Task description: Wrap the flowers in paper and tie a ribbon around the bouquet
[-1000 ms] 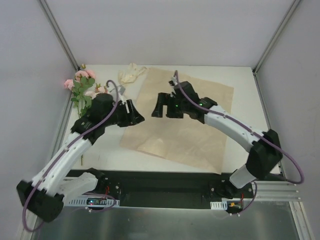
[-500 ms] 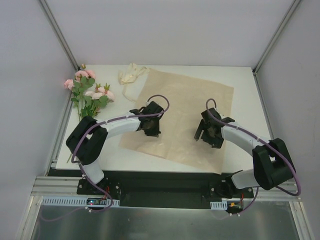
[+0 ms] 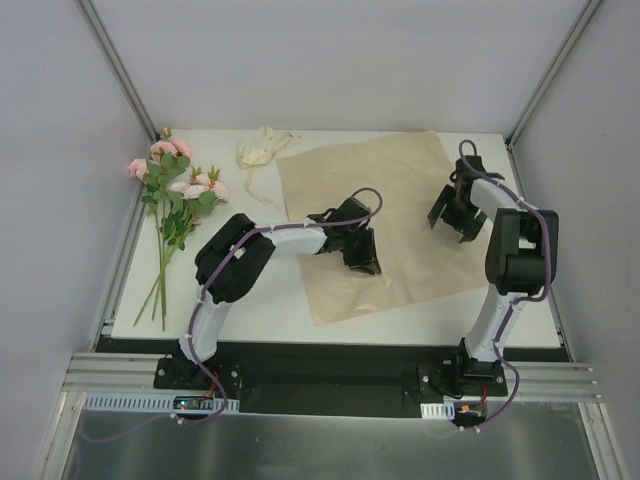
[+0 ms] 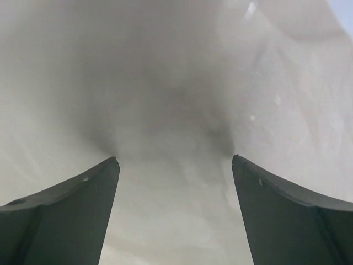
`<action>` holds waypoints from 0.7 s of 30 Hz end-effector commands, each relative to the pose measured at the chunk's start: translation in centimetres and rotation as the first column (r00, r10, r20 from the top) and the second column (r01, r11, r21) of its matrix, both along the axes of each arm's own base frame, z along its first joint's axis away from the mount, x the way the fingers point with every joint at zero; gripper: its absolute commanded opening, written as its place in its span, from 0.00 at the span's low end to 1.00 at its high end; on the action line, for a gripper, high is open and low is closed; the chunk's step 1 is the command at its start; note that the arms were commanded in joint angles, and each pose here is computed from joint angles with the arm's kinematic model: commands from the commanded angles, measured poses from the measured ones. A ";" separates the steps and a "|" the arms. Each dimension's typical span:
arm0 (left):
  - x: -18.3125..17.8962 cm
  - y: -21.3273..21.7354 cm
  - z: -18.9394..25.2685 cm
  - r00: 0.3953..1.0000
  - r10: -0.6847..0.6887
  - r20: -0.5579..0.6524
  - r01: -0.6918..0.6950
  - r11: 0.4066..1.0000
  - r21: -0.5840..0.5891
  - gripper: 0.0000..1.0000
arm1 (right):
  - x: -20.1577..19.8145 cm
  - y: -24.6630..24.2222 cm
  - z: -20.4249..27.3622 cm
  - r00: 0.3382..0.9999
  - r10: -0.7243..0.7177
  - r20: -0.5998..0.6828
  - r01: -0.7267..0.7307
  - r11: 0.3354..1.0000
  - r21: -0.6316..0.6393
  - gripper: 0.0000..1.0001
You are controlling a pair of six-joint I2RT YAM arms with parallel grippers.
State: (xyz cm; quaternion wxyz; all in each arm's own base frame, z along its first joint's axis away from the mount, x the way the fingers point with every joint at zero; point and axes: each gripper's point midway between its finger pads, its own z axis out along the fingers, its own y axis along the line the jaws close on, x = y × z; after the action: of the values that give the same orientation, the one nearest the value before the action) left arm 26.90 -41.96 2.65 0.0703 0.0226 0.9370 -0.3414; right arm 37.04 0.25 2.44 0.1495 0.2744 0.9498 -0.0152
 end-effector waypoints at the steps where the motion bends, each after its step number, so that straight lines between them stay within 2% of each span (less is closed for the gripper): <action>1: -2.0 -3.4 3.0 0.995 -0.095 -0.021 0.092 0.988 -0.123 0.29 | 1.6 -1.7 4.2 0.988 0.146 -0.051 -0.151 0.984 -0.098 0.87; 5: -2.8 -4.3 6.9 0.981 -0.188 0.041 0.193 0.955 -0.226 0.41 | 0.8 -0.3 6.3 0.980 0.193 0.041 -0.191 0.980 -0.050 0.87; 6: -3.1 -4.3 8.2 0.977 -0.204 0.061 0.213 0.944 -0.250 0.44 | -0.7 0.5 6.4 0.978 0.205 0.049 -0.204 0.979 -0.026 0.87; 9: -2.9 -3.1 9.9 0.973 -0.218 0.073 0.230 0.928 -0.291 0.45 | -2.5 4.6 5.9 0.960 0.264 0.097 -0.274 0.955 0.112 0.87; 12: -0.8 -0.7 9.5 0.984 -0.156 0.092 0.175 0.948 -0.268 0.45 | -3.8 5.8 5.3 0.961 0.259 0.100 -0.273 0.947 0.167 0.86; 15: 1.1 1.8 7.7 0.993 -0.088 0.076 0.103 0.968 -0.229 0.43 | -4.6 5.1 4.2 0.970 0.233 0.072 -0.242 0.960 0.141 0.86; 21: 0.2 1.6 3.6 0.995 -0.104 -0.002 0.102 0.979 -0.174 0.42 | -5.3 3.7 1.8 0.988 0.156 0.006 -0.155 0.974 0.165 0.86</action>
State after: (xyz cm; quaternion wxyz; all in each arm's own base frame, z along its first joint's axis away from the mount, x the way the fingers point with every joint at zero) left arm 29.27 -39.35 8.61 0.0723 0.0383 0.8948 -0.4388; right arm 31.43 4.70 5.01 0.1255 0.1775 0.9737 0.0678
